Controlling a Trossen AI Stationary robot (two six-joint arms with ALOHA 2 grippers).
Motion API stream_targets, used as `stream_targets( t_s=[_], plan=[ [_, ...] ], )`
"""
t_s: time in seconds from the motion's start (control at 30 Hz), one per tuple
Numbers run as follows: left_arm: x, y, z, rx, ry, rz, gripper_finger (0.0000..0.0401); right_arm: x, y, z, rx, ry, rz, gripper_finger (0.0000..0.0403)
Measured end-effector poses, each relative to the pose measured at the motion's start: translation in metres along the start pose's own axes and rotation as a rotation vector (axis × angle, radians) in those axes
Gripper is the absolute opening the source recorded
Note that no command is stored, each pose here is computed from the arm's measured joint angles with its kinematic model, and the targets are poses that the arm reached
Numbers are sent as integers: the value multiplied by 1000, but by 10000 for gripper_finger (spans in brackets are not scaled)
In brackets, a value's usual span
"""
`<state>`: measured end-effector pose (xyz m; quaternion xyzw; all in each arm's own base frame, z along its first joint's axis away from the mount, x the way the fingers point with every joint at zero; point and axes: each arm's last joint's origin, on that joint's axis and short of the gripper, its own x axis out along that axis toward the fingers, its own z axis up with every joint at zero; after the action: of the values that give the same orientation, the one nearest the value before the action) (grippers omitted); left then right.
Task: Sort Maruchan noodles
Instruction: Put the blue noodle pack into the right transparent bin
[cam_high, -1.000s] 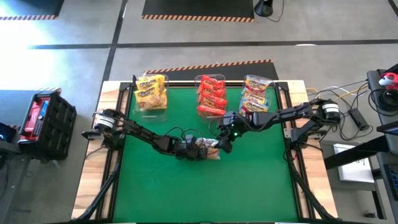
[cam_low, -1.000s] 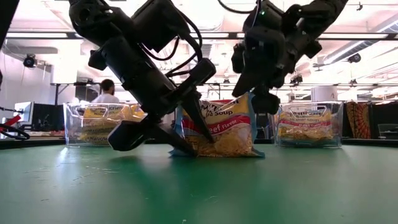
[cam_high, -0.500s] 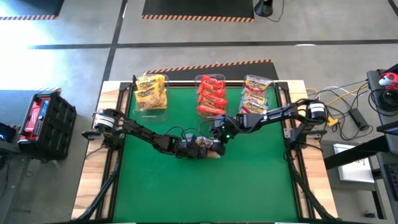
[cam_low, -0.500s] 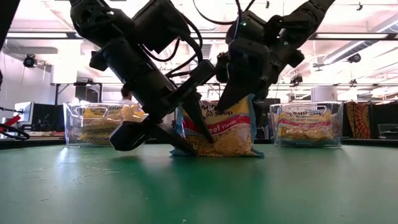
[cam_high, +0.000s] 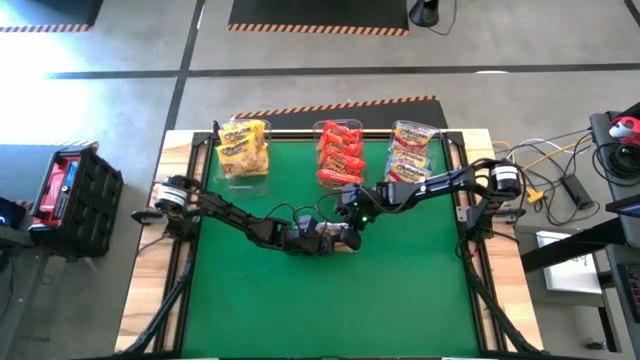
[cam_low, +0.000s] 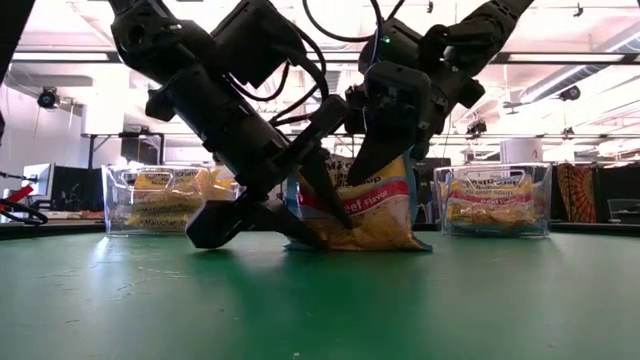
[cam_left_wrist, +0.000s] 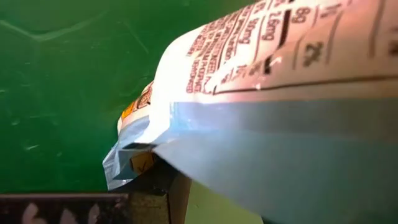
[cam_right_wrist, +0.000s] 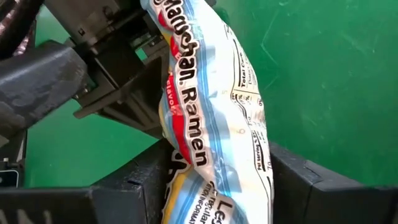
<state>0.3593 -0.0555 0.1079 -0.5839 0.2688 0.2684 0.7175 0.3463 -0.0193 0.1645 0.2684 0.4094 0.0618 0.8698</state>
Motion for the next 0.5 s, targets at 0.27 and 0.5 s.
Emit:
stream_targets(
  t_s=[0.27, 0.5],
  plan=[
    [-6, -5, 1, 20, -7, -27, 134, -1, -1, -5, 21, 50, -11, 194],
    [-9, -8, 1, 29, -27, -36, 134, -1, -2, -6, 29, 67, -15, 194]
  ],
)
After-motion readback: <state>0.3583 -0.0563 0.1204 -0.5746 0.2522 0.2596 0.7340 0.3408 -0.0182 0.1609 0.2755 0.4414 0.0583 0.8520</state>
